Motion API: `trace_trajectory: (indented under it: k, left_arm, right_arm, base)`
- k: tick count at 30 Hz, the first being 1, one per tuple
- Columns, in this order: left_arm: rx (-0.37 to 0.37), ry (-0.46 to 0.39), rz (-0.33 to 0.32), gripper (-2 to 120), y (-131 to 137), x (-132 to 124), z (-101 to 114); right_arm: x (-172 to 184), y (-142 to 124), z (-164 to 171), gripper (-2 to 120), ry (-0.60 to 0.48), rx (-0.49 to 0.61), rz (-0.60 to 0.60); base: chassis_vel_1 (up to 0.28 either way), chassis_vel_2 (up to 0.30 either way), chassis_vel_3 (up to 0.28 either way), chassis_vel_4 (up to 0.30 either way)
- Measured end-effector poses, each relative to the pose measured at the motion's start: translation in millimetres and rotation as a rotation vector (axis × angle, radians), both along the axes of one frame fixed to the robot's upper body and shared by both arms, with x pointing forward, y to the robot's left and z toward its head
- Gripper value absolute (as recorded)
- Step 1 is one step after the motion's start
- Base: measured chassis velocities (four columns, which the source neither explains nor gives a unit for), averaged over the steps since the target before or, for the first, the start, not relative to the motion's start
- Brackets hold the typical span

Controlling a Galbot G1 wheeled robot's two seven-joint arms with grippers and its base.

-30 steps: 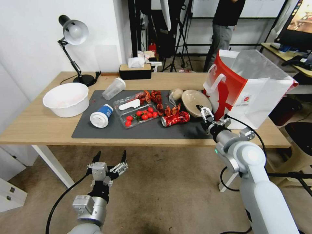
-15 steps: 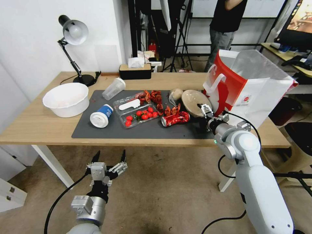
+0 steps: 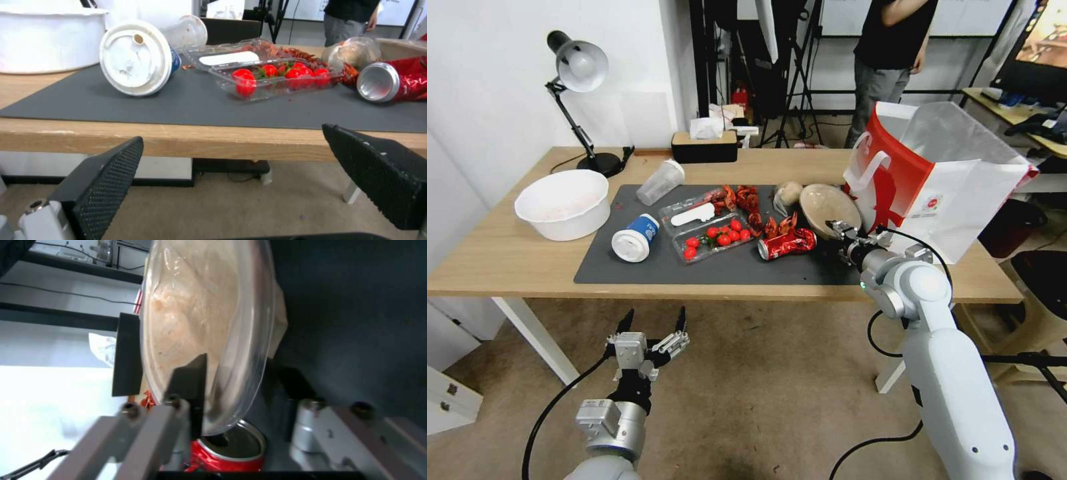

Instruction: Pick up the trash from the table and place it into the takeout bag.

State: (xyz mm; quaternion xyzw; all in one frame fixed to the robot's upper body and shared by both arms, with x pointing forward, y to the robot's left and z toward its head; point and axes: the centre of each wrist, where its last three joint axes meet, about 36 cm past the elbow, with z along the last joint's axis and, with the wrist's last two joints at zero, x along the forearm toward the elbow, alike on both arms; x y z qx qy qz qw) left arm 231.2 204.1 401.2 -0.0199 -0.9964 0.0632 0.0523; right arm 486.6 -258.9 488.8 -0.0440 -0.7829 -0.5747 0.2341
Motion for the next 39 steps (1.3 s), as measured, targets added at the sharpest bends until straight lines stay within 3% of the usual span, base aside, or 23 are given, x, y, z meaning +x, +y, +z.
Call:
trace_trajectory:
  k: [3, 4, 7, 13, 15, 16, 17, 19, 21, 22, 23, 29, 39]
  left_arm:
    - [0.001, 0.002, -0.001, 100, -0.2, -0.5, -1.0]
    - [0.001, 0.002, -0.001, 100, -0.2, -0.5, -1.0]
    - [0.004, -0.003, 0.002, 100, 0.7, -1.0, 0.3]
    - [0.003, -0.009, 0.004, 100, 0.6, -1.0, 2.1]
    - [-0.002, -0.013, 0.007, 100, 1.4, -1.7, 3.2]
    - [-0.002, -0.013, 0.007, 100, 1.4, -1.7, 3.2]
    - [-0.011, -0.017, 0.011, 100, 2.4, -1.6, 4.7]
    - [-0.014, -0.020, 0.015, 100, 3.0, -1.3, 5.7]
    - [-0.017, -0.026, 0.023, 100, 4.3, -0.3, 7.4]
    - [-0.017, -0.026, 0.023, 100, 4.3, -0.3, 7.4]
    - [-0.017, -0.030, 0.026, 100, 4.9, 0.0, 8.6]
    - [-0.017, -0.031, 0.027, 100, 4.9, -0.8, 9.9]
    - [-0.012, -0.036, 0.032, 100, 6.2, -1.9, 12.4]
  right_arm:
    - [-3.9, 2.1, 1.2, 11, -0.023, -0.014, -0.001]
    - [-3.9, 2.1, 1.2, 11, -0.023, -0.014, -0.001]
    - [-14.4, -1.0, 7.0, 0, -0.137, -0.102, 0.000]
    - [-28.1, -3.9, 22.0, 0, -0.323, -0.269, 0.039]
    - [-35.8, -5.8, 35.1, 0, -0.459, -0.451, 0.059]
    - [-35.8, -5.8, 35.1, 0, -0.459, -0.451, 0.059]
    - [-39.1, -7.8, 41.4, 0, -0.521, -0.570, 0.064]
    - [-40.4, -8.7, 43.8, 0, -0.545, -0.620, 0.064]
    - [-43.8, -12.1, 49.8, 0, -0.607, -0.742, 0.064]
    - [-43.8, -12.1, 49.8, 0, -0.607, -0.742, 0.064]
    - [-47.9, -15.1, 57.1, 0, -0.657, -0.831, 0.071]
    - [-57.1, -23.1, 78.5, 0, -0.726, -0.915, 0.089]
    - [-64.0, -29.2, 106.5, 0, -0.809, -0.962, 0.092]
  base:
    - [0.000, 0.000, 0.000, 0.000]
    - [0.000, 0.000, 0.000, 0.000]
    - [0.000, 0.000, 0.000, 0.000]
    - [0.000, 0.000, 0.000, 0.000]
    - [0.000, 0.000, 0.000, 0.000]
    - [0.000, 0.000, 0.000, 0.000]
    - [0.000, 0.000, 0.000, 0.000]
    - [0.000, 0.000, 0.000, 0.000]
    - [0.000, 0.000, 0.000, 0.000]
    - [0.000, 0.000, 0.000, 0.000]
    - [0.000, 0.000, 0.000, 0.000]
    - [0.000, 0.000, 0.000, 0.000]
    - [0.000, 0.000, 0.000, 0.000]
